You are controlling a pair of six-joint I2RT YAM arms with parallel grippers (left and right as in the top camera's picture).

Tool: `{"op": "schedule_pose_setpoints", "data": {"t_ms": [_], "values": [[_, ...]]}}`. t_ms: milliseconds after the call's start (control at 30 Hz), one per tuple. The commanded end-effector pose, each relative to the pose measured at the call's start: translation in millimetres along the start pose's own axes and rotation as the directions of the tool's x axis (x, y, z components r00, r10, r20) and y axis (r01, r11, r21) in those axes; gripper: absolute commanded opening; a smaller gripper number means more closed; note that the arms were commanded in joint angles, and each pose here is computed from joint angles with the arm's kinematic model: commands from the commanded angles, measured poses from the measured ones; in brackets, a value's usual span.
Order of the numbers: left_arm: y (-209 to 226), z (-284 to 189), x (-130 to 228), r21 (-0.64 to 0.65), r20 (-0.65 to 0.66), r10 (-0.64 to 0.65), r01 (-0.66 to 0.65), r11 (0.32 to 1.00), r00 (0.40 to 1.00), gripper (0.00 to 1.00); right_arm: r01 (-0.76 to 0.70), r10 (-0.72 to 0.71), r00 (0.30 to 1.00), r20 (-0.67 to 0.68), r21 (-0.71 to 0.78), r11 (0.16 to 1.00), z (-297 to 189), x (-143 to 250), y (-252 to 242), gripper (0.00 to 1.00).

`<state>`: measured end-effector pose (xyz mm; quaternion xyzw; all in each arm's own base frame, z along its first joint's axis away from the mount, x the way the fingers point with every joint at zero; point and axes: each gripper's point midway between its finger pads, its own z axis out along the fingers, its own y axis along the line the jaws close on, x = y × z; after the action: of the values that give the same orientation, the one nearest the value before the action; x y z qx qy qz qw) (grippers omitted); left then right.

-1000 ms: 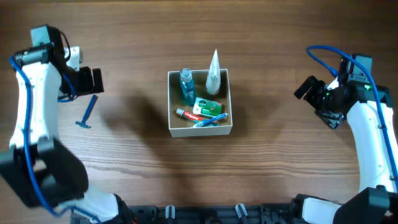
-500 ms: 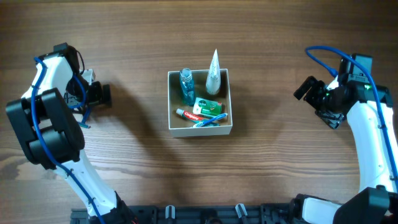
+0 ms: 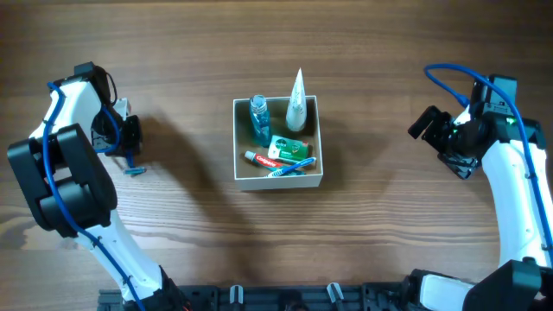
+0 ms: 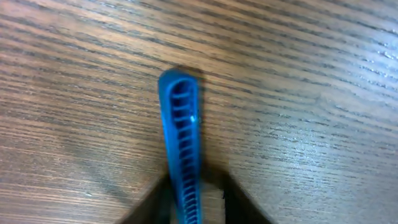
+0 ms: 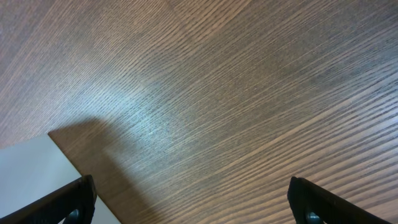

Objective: Pack container
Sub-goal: 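Move the left gripper back and grasp the blue razor, then carry the razor into the box and release it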

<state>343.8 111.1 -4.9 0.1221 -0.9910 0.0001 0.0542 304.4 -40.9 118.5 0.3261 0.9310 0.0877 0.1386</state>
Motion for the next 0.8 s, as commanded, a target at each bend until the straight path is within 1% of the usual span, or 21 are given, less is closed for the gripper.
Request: {"op": "schedule_pose_setpoints", "data": {"t_ms": [0,67,233,300,333,433,533,567,633,667,700,733,767], "values": [[-5,19,14,0.034,-0.061,-0.003,0.005,0.999,0.998,0.16,0.013,-0.013,1.0,0.008,0.003,1.0,-2,0,-1,0.99],[-5,19,14,0.034,-0.061,-0.003,0.005,0.999,0.998,0.04,0.013,-0.013,1.0,0.008,0.003,1.0,-2,0,-1,1.0],[-5,12,17,0.033,-0.076,-0.027,0.029,0.999,0.997,0.04,0.013,-0.013,1.0,0.005,0.004,1.0,-2,1,-2,1.0],[-8,-4,16,0.037,-0.069,-0.06,0.063,0.997,0.996,0.04,0.012,-0.012,1.0,0.006,0.004,1.0,-2,1,-2,1.0],[-15,-16,14,0.066,-0.054,-0.054,0.057,0.996,0.997,0.04,0.012,-0.012,1.0,0.006,0.004,1.0,-2,1,-2,1.0],[-38,-54,10,0.127,0.033,-0.019,0.015,0.992,0.999,0.04,0.013,-0.013,1.0,0.006,0.004,1.0,-2,1,-2,1.0],[-76,-104,12,0.133,0.184,0.096,-0.122,0.984,0.978,0.04,0.013,-0.013,1.0,0.007,0.004,1.0,-2,0,-2,1.0],[-92,-124,16,0.12,0.245,0.16,-0.193,0.974,0.956,0.04,0.014,-0.014,1.0,0.009,0.003,1.0,-2,0,-1,1.0],[-132,-168,34,0.07,0.377,0.335,-0.387,0.919,0.863,0.04,0.014,-0.014,1.0,0.015,0.004,1.0,-2,-1,-1,1.0],[-145,-180,43,0.046,0.414,0.397,-0.455,0.889,0.819,0.04,0.015,-0.015,1.0,0.016,0.004,1.0,-2,-2,-1,1.0],[-170,-199,58,0.012,0.467,0.491,-0.56,0.828,0.736,0.04,0.015,-0.015,1.0,0.018,0.003,1.0,-2,-2,-1,1.0],[-194,-210,76,-0.023,0.498,0.58,-0.659,0.752,0.645,0.04,0.015,-0.015,1.0,0.019,0.002,1.0,-2,-2,-1,1.0],[-214,-216,92,-0.054,0.505,0.652,-0.733,0.678,0.566,0.04,0.015,-0.015,1.0,0.021,0.001,1.0,-2,-3,0,1.0]]}}
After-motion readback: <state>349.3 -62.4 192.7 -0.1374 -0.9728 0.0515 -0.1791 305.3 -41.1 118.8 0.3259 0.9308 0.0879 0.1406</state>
